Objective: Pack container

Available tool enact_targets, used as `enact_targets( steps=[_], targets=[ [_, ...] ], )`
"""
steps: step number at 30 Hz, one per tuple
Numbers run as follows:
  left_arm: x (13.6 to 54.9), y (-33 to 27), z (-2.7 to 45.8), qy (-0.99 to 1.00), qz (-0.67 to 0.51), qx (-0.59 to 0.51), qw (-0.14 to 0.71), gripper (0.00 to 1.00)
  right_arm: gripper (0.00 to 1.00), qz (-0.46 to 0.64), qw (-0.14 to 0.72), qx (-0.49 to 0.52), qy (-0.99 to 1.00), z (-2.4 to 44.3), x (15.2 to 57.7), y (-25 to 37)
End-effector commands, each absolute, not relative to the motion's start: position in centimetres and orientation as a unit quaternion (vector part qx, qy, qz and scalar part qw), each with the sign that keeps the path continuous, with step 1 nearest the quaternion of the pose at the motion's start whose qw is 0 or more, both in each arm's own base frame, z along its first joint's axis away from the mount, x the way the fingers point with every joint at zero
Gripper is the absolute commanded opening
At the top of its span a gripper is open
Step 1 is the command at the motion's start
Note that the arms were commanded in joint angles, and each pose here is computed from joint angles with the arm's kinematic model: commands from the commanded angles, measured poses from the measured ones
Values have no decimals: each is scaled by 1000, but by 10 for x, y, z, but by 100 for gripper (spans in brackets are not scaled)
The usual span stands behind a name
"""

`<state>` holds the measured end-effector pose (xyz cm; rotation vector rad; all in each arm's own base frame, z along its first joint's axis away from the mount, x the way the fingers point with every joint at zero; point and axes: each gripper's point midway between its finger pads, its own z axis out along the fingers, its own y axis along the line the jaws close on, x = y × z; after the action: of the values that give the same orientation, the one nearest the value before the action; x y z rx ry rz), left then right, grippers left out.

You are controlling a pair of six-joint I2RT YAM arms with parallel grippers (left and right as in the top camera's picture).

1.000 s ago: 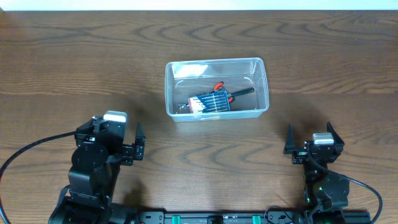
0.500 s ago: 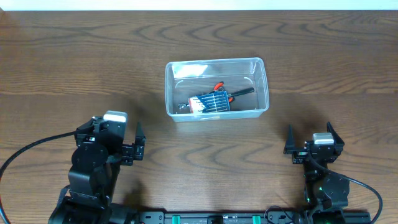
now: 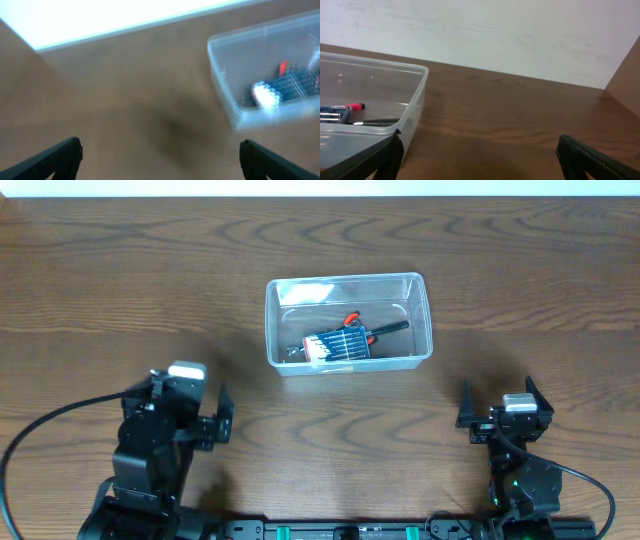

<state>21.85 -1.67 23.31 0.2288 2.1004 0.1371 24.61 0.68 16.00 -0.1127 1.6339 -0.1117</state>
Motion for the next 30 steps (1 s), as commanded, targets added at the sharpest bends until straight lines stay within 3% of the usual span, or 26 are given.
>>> enact_targets(
  steps=[1,4,10,23,30],
  targets=[
    [200,-15,214,885,35,82,458,98,99,-42,682,-45,729,159,246,7],
    [176,-13,205,891,10,68,448,99,99,-42,682,-45,729,159,246,7],
    [165,-6,216,841,17,52,538,98,99,-42,682,-45,729,159,246,7],
    [233,0,213,707,32,10,706,98,99,-42,682,-45,729,159,246,7],
    [246,9,183,697,43,-8,715,99,99,-42,682,-45,729,159,246,7]
  ],
)
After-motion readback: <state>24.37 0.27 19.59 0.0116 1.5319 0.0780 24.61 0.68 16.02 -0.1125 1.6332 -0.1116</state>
